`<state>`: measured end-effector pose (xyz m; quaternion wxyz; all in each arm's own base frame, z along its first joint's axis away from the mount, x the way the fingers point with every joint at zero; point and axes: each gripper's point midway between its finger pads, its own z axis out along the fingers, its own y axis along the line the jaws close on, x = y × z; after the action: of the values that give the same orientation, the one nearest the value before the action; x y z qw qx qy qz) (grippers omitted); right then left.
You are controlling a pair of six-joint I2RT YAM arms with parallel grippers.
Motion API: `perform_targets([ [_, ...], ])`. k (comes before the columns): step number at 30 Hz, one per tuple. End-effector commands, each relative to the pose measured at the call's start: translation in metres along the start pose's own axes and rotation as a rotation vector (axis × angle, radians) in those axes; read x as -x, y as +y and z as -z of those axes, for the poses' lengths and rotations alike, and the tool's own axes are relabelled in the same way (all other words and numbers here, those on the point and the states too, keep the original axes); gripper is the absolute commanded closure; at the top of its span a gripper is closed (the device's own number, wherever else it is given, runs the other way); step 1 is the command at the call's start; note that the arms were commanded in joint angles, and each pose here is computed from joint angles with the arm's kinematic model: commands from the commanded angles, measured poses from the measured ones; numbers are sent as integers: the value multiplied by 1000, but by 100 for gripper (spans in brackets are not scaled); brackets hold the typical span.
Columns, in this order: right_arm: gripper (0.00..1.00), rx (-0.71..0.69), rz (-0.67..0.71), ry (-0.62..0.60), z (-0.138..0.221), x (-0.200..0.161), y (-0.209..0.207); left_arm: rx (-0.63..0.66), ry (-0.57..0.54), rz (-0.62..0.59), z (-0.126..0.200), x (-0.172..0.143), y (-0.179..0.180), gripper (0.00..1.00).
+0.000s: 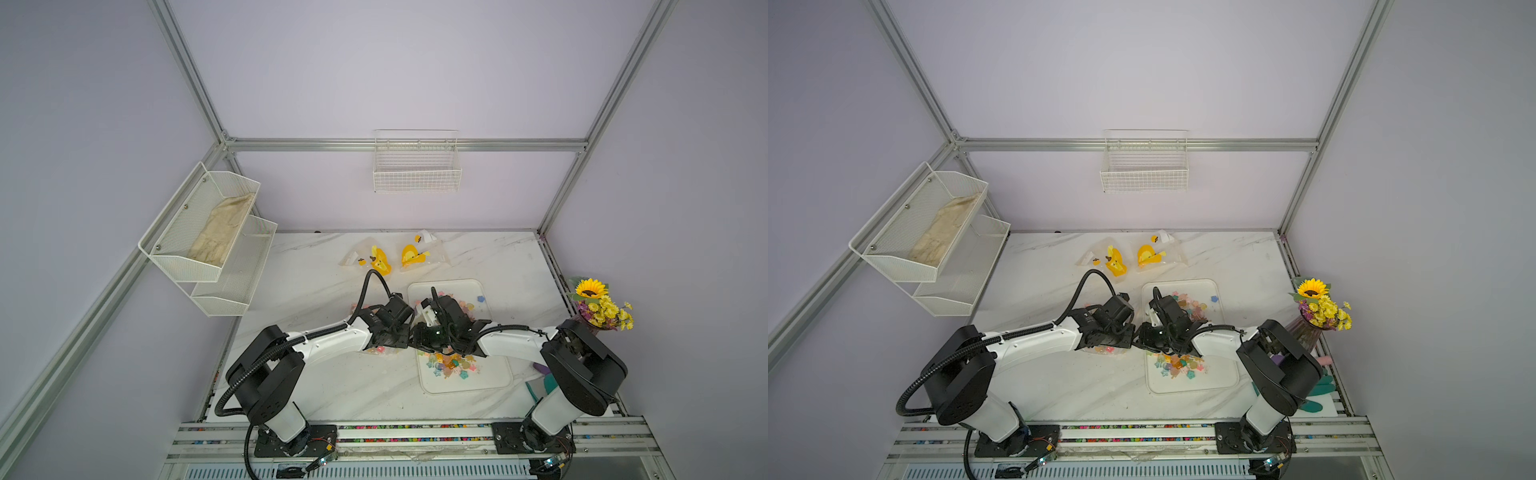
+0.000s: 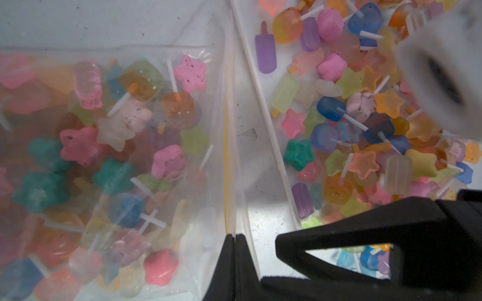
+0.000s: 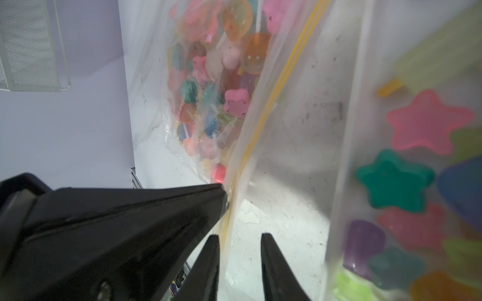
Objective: Pour candies out of the ziploc bag
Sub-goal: Open the ziploc bag at the center of the board.
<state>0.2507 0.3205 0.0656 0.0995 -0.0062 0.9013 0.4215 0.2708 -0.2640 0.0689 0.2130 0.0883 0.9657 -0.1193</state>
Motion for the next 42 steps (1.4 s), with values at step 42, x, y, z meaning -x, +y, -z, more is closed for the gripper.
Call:
perform_targets([
  [42,100,-57,-43,3,-18,8,-9,28,-44,16,17,2,17,100],
])
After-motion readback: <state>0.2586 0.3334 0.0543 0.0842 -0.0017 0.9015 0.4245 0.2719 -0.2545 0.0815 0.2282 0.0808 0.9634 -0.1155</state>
